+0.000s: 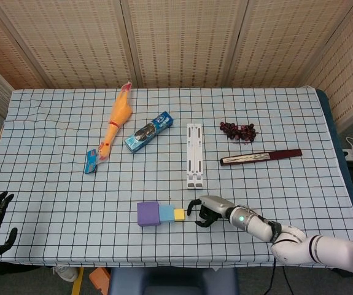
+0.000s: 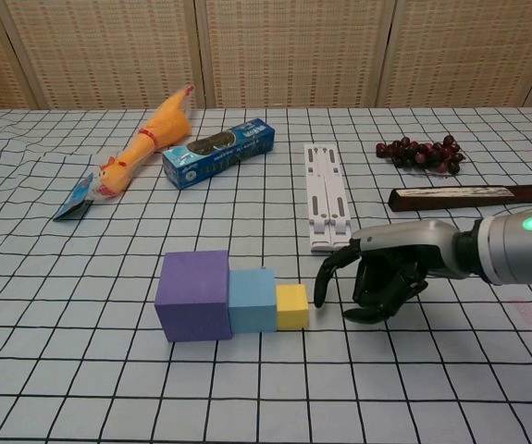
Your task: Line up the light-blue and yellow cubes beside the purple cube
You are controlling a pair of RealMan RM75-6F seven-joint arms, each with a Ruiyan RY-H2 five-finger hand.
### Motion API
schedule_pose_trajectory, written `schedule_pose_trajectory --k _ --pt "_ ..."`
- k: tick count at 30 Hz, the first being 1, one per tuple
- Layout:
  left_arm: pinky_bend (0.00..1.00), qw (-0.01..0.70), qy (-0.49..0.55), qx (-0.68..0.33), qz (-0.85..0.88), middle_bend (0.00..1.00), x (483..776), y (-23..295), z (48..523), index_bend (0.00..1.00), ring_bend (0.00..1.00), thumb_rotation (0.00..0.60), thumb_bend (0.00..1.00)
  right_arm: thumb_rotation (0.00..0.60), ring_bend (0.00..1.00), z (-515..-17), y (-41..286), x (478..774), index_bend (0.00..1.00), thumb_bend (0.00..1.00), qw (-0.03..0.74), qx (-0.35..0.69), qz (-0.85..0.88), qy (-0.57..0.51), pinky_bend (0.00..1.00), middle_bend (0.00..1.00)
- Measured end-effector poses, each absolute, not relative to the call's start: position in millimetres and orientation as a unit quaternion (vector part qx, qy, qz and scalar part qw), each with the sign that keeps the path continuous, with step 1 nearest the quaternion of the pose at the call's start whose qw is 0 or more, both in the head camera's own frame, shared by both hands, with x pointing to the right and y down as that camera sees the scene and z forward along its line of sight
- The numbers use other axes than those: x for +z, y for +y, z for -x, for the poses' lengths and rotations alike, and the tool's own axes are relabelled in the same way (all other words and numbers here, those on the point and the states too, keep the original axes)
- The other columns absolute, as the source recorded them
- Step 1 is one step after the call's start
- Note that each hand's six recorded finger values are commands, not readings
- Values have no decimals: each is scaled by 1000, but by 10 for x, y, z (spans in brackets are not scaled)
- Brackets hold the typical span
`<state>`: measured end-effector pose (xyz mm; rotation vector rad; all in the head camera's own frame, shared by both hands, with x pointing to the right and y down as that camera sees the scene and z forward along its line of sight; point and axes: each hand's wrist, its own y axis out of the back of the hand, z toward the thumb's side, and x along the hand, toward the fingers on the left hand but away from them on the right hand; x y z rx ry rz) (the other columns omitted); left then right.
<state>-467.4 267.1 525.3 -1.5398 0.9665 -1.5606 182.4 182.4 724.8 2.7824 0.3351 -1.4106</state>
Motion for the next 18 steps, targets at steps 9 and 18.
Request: schedule_pose_trajectory --k 9,18 --pt "332 351 366 -618 601 0 5345 2628 4703 0 37 600 445 600 657 -2442 1604 7013 373 169 -146 -465 -856 172 758 661" --pt "343 343 345 -638 597 0 5480 2590 4699 0 37 600 447 600 293 -3517 1540 6522 325 64 -369 -557 -674 314 513 360"
